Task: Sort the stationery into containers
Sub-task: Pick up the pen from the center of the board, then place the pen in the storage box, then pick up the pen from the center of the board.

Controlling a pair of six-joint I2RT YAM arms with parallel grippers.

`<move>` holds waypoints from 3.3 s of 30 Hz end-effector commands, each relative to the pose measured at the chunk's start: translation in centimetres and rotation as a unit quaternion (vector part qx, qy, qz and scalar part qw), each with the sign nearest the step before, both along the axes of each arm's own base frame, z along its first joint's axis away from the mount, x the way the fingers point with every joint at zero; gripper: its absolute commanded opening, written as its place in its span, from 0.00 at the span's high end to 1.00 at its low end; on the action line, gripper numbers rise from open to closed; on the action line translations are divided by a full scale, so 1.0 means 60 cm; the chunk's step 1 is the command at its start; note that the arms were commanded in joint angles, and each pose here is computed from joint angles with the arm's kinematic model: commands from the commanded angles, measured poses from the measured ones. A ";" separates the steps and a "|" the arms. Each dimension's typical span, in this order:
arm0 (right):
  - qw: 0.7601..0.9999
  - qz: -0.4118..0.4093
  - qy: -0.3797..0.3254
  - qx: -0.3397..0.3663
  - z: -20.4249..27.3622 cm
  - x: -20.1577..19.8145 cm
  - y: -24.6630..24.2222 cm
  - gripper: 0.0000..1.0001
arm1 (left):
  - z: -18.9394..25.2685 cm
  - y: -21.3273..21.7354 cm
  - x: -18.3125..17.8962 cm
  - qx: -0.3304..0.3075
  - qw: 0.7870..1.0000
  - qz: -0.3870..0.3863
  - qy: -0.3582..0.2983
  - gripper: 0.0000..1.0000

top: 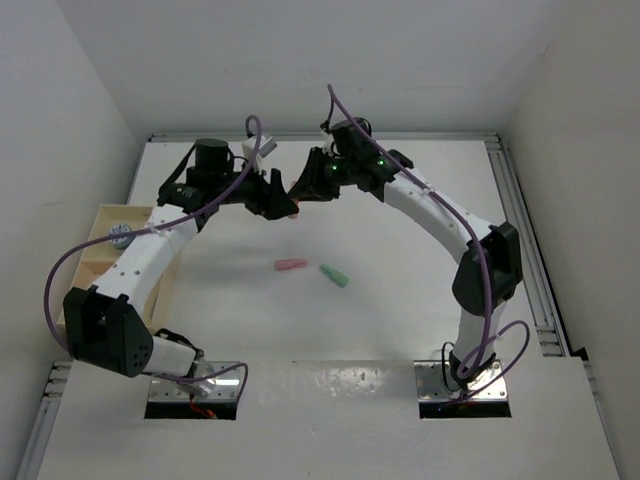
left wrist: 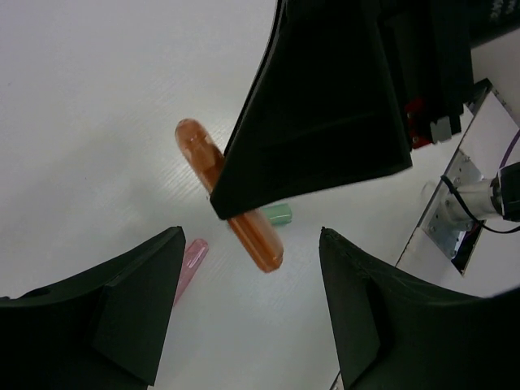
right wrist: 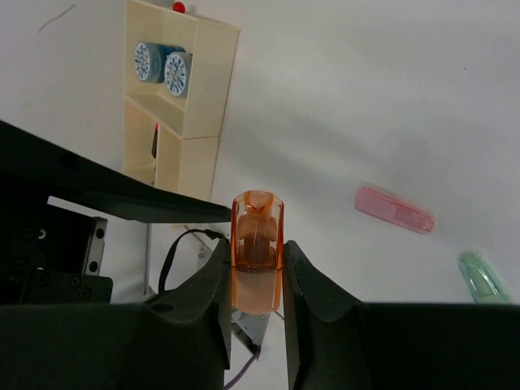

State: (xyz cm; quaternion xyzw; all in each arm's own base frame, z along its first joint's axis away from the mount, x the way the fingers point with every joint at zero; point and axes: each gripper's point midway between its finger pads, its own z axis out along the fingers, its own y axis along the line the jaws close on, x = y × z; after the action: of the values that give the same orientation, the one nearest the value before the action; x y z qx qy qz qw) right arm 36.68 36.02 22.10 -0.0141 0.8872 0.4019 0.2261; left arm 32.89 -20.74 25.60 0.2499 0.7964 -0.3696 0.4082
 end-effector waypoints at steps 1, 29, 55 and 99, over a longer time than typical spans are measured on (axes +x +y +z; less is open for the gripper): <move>0.998 -0.003 -0.054 0.020 0.057 0.015 0.017 1.00 | 0.029 -0.016 0.009 -0.009 1.000 -0.007 -0.022 0.27; 0.998 0.011 -0.017 -0.057 -0.059 0.011 -0.154 0.43 | -0.047 0.301 0.001 0.195 0.966 0.166 0.031 1.00; 0.937 0.199 0.014 -0.287 -0.265 -0.111 -0.219 0.52 | -0.228 0.591 -0.301 0.376 0.825 0.349 0.237 0.99; 0.887 0.271 -0.049 -0.371 -0.327 -0.092 -0.118 0.91 | -0.082 0.499 -0.188 0.228 0.936 0.263 0.059 0.38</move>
State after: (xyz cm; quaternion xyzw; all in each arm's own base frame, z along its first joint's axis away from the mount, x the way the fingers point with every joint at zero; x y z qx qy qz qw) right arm 29.22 27.20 -0.83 -0.3858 0.9162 0.0354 0.1025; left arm 19.74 12.67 16.52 0.0301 0.9601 -0.0110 0.2779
